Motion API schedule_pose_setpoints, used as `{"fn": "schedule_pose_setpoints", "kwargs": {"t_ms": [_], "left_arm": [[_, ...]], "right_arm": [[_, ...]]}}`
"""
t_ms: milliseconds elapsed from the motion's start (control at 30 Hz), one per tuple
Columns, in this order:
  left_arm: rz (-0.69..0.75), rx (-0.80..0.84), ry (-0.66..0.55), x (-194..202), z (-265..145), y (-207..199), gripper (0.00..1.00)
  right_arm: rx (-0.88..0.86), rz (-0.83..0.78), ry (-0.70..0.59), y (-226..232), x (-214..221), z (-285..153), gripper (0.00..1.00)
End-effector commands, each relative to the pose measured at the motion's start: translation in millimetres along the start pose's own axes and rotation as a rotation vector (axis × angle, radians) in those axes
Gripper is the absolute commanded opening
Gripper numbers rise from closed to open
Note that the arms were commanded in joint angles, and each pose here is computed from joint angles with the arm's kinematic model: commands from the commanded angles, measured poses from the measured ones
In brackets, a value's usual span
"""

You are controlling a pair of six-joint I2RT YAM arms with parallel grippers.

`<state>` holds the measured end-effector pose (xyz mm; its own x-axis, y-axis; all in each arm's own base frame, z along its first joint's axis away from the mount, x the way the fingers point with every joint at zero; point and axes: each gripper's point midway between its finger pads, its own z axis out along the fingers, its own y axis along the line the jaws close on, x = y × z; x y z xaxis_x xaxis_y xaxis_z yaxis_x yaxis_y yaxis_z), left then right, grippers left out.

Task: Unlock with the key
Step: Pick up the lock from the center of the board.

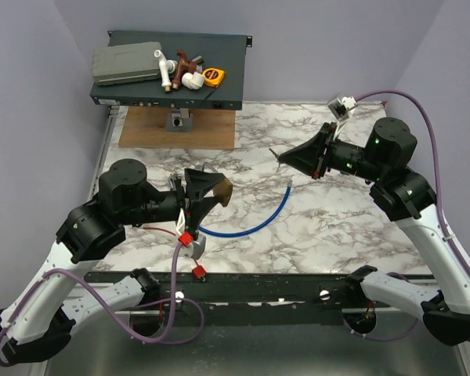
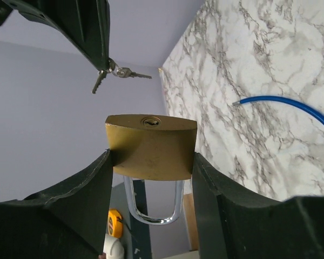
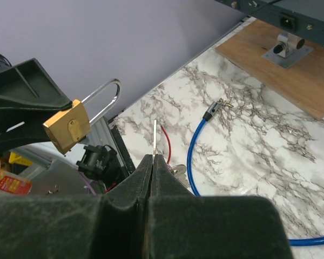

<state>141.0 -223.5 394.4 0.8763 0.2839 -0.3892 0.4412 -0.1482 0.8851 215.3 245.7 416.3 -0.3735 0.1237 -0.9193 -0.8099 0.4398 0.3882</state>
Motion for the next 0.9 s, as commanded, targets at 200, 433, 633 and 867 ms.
{"fn": "schedule_pose_setpoints", "kwargs": {"t_ms": [200, 433, 633, 867], "left_arm": [[0.229, -0.136, -0.151, -39.7, -4.3, 28.8, 0.0], [0.037, -0.091, -0.136, -33.2, 1.9, 24.1, 0.0], [-0.516, 0.149, -0.013, -0.9, 15.5, -18.2, 0.0], [-1.027, 0.393, 0.04, 31.1, 18.3, -51.5, 0.0]], "right_arm": [[-0.089, -0.057, 0.056, 12.0, 8.5, -3.9, 0.01], [-0.048, -0.092, 0.072, -0.9, 14.4, -0.3, 0.01], [0.066, -0.135, 0.144, -39.5, 36.2, 12.2, 0.01], [0.065, -0.325, 0.202, -63.4, 77.6, 17.6, 0.01]]}}
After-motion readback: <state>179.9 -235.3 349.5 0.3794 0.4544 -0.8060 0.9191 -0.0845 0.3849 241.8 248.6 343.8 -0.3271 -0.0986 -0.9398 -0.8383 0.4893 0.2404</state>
